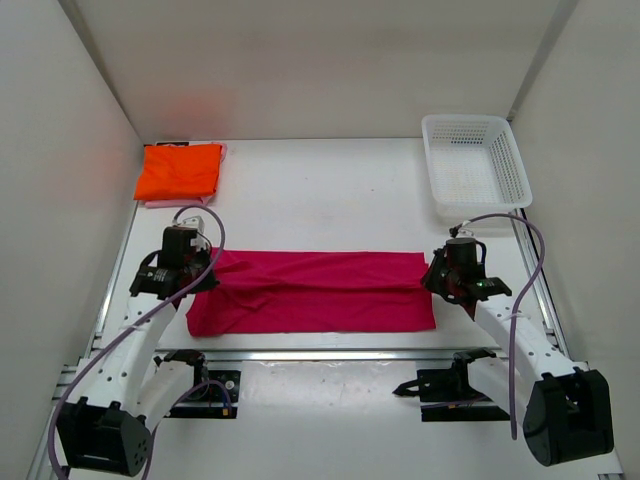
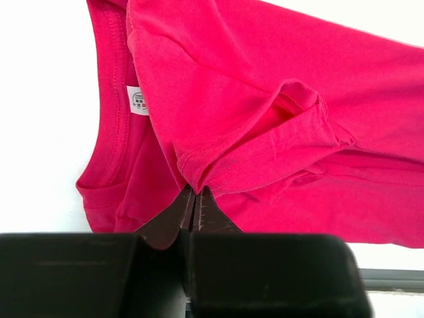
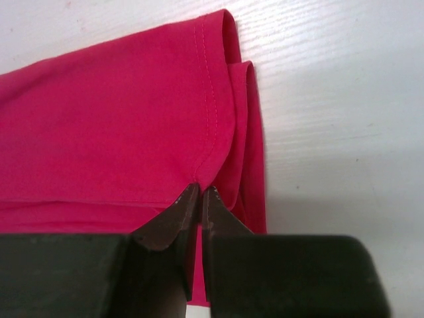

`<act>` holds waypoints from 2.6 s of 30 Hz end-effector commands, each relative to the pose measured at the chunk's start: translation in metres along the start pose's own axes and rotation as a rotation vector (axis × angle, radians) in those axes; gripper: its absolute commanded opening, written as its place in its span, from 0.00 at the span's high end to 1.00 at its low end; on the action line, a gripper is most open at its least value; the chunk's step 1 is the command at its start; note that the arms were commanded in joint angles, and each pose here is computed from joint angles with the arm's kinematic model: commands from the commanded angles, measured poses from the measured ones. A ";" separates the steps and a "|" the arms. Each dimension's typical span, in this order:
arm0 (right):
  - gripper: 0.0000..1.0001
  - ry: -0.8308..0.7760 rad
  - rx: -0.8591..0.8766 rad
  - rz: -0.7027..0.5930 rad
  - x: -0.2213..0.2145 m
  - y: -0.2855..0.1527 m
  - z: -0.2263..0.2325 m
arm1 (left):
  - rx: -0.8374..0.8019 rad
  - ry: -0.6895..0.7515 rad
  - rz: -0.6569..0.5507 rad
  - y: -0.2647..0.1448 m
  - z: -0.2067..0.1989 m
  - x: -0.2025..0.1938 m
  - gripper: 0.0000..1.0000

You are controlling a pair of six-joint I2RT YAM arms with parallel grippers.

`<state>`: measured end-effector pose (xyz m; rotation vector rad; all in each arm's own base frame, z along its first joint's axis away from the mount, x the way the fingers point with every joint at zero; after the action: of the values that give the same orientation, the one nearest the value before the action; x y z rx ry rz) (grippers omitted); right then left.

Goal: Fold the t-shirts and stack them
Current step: Fold the other side of the tshirt into a rectangle, then rotate the tshirt 90 degrees

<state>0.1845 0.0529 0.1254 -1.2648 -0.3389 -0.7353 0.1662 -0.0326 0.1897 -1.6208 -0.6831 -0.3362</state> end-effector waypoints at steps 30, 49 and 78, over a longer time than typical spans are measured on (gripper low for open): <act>1.00 -0.194 0.082 0.203 0.048 0.061 0.048 | -0.007 -0.043 0.102 0.073 -0.040 -0.019 0.67; 0.72 -0.217 0.075 0.151 0.063 -0.004 0.041 | 0.054 -0.011 0.171 0.090 -0.033 -0.034 0.62; 0.81 -0.068 -0.039 0.411 -0.045 0.026 0.051 | -0.115 0.112 0.328 0.218 -0.189 0.062 0.64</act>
<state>0.2055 0.1106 0.0981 -1.3613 -0.2163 -0.3789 0.3629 -0.1859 0.1015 -1.7130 -0.4057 -0.2500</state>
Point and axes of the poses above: each gripper's point midway between its finger pads, its own y axis out along the fingers, its own z axis along the line the jaws close on, x = y × z, the point moved 9 cm from there along -y, back along the fingers, and after that the axes turned 1 degree about -y, right-handed, at the moved point
